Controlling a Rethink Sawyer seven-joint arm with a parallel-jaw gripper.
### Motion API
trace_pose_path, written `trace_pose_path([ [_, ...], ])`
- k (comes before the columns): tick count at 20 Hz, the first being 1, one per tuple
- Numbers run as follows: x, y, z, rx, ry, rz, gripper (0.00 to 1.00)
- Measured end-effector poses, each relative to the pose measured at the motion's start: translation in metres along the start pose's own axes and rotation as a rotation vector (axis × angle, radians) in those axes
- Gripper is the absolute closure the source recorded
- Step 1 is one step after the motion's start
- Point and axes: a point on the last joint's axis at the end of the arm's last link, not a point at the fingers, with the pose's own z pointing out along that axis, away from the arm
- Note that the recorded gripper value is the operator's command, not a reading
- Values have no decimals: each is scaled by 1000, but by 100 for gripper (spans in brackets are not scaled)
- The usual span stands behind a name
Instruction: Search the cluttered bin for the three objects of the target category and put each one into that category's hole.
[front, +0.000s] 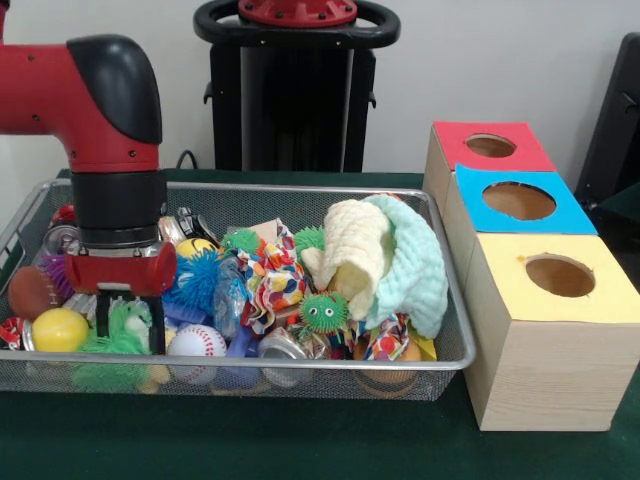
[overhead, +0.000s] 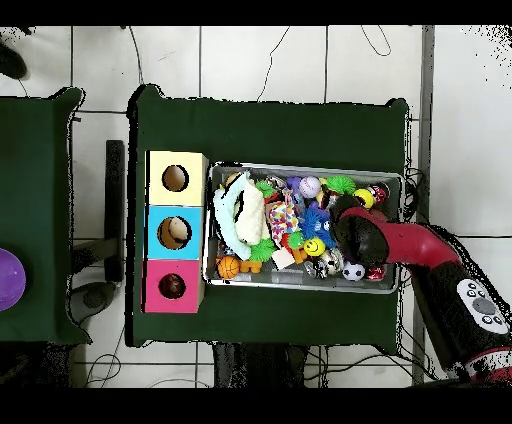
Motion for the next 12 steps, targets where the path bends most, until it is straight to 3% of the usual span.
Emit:
trace_pose_path([
  [1,7,3,4,22,-32,-61,100],
  [12,7,17,5,71,-48,-162,100],
])
